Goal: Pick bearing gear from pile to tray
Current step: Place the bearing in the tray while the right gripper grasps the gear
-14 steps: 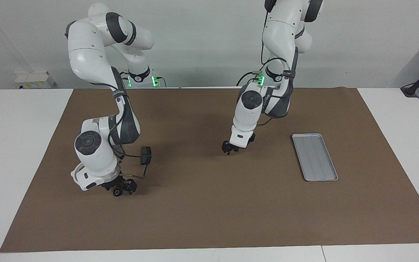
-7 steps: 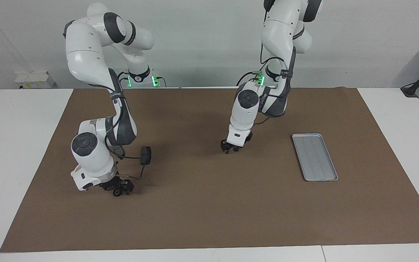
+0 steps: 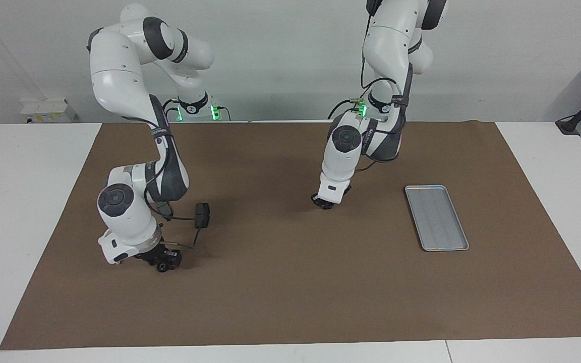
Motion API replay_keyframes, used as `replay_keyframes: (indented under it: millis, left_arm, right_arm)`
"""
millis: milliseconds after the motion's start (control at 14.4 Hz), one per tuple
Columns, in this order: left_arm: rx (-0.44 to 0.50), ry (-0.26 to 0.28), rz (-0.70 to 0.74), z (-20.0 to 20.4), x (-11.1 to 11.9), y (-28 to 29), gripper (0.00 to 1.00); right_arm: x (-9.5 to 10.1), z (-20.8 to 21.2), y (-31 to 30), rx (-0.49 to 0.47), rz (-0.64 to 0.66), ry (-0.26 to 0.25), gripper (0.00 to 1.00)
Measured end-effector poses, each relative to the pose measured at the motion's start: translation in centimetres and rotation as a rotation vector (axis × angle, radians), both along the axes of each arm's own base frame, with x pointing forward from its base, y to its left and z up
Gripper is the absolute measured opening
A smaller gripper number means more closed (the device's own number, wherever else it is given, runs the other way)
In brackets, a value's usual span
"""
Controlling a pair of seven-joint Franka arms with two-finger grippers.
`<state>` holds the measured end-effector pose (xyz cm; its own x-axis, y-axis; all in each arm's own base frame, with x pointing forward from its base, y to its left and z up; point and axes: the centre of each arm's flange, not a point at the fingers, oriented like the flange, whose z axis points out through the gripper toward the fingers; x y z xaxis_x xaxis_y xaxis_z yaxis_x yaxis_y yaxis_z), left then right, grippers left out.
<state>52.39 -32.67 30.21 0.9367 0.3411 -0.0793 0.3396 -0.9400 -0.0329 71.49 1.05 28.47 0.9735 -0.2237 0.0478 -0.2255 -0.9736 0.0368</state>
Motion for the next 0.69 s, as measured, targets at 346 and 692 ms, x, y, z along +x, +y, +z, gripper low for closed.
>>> replay_keyframes:
  millis: [346, 692]
  left_arm:
    - [-0.039, 0.024, -0.152, 8.9, 5.1, 16.3, 0.24]
    - [-0.074, 0.0, -0.274, 8.8, 6.0, 29.6, 0.24]
  right_arm:
    - [0.0, 0.2, 0.2, 0.002, 0.013, -0.003, 0.35]
    - [-0.1, 0.3, 0.2, -0.001, 0.015, 0.008, 0.35]
